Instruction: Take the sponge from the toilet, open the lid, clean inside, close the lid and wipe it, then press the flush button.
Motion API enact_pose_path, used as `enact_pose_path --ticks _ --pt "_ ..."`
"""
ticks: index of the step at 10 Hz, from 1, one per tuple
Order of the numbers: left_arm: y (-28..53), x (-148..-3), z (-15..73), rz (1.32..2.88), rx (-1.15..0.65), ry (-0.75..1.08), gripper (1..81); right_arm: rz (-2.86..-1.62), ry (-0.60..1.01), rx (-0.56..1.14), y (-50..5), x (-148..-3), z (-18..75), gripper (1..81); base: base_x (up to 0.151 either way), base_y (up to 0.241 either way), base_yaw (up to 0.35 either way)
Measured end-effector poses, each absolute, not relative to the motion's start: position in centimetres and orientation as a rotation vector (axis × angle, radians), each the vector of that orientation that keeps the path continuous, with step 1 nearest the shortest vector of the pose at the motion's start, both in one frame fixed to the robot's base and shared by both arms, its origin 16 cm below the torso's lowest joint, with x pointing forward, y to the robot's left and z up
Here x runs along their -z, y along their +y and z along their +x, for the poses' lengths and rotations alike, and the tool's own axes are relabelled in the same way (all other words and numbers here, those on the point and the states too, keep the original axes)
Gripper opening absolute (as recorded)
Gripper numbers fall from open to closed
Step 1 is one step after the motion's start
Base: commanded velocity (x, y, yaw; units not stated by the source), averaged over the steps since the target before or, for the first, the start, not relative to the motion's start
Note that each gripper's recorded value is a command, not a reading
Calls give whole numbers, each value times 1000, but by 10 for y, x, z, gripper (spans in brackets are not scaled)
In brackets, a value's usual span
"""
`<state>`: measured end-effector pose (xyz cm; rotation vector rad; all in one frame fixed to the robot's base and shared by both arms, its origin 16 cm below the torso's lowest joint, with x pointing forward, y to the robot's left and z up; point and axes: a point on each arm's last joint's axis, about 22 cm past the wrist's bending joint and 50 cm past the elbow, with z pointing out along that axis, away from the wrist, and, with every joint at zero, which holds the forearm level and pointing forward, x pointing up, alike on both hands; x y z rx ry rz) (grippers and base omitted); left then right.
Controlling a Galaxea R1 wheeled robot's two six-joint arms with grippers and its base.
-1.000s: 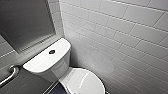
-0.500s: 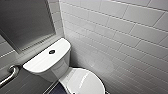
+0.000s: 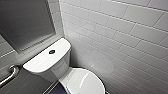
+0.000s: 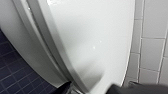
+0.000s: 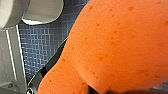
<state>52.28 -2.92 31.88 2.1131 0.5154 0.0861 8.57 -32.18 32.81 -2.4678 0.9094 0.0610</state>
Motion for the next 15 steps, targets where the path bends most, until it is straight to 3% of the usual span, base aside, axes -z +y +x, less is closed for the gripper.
enact_pose_path --ticks 7,10,15 --pt "-72 -309 504 2097 -136 493 811 -2439 915 -16 -323 -334 91 10 0 0 0" --pt "-37 -275 514 2196 -193 512 811 -2419 925 -1 -321 -337 90 10 0 0 0" --pt "-42 -288 516 2145 -206 522 811 -2403 932 -2 -313 -337 89 10 0 0 0"
